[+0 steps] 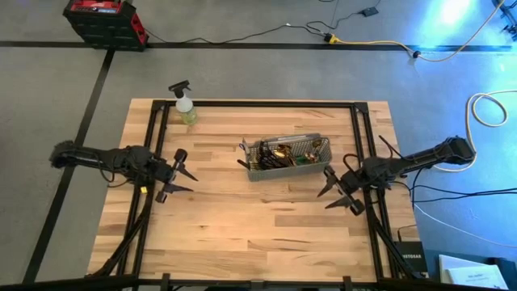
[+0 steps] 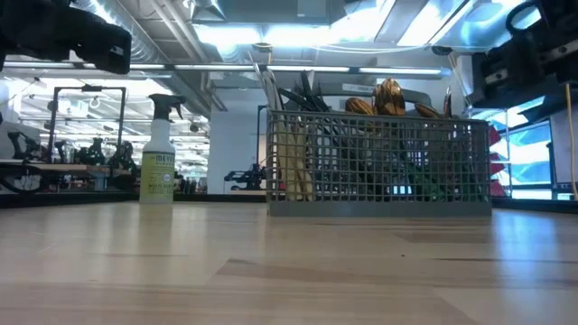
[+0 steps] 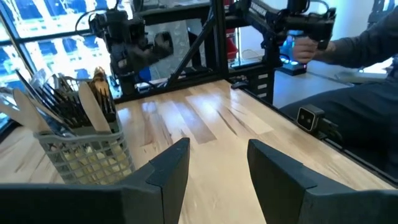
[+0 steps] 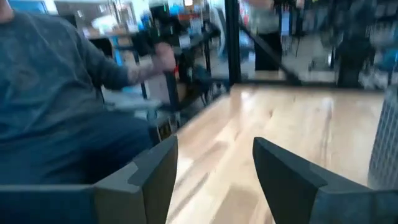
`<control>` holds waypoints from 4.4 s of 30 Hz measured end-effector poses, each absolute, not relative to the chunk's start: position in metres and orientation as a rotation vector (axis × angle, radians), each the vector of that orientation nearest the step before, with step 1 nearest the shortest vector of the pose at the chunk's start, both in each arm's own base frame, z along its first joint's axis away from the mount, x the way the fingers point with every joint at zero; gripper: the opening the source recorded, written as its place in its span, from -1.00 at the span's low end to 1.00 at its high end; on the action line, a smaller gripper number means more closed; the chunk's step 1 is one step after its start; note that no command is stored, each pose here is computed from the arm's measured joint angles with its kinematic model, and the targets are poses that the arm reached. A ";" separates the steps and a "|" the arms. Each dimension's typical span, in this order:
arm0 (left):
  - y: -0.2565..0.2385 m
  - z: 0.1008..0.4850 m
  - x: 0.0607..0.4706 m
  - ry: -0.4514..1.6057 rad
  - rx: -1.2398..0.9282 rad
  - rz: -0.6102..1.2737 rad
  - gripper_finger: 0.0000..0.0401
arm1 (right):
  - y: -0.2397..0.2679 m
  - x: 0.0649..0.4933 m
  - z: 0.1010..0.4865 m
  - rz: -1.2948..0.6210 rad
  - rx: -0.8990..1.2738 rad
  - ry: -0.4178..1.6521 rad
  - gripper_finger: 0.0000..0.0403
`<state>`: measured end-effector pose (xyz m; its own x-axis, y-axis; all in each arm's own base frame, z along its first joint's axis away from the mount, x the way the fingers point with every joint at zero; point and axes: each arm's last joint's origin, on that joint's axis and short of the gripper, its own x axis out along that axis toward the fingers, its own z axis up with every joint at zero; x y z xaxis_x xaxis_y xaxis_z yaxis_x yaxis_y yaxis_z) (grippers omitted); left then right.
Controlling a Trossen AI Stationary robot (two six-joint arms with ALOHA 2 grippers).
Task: Sort silverware
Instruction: Return to Home Position
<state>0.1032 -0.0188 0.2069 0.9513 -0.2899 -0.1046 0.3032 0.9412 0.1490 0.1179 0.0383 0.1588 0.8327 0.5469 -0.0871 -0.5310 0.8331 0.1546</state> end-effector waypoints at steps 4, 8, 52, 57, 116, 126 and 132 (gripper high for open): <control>-0.017 0.207 0.092 0.065 0.168 -0.290 -0.26 | 0.036 0.114 0.161 0.532 0.122 0.106 -0.04; -0.015 0.210 0.081 0.000 0.168 -0.285 -0.26 | 0.034 0.109 0.164 0.499 0.078 0.068 -0.04; -0.010 0.187 0.077 0.257 0.148 -0.124 -0.26 | 0.025 0.097 0.167 0.297 -0.052 -0.016 -0.60; -0.010 0.182 0.076 0.309 0.152 -0.127 -0.26 | 0.025 0.097 0.164 0.298 -0.053 0.011 -0.53; -0.010 0.182 0.076 0.304 0.151 -0.126 -0.26 | 0.025 0.097 0.165 0.296 -0.051 0.010 -0.53; -0.010 0.182 0.076 0.305 0.152 -0.127 -0.26 | 0.025 0.097 0.165 0.296 -0.052 0.010 -0.53; -0.010 0.182 0.076 0.304 0.152 -0.127 -0.26 | 0.025 0.097 0.165 0.296 -0.052 0.010 -0.53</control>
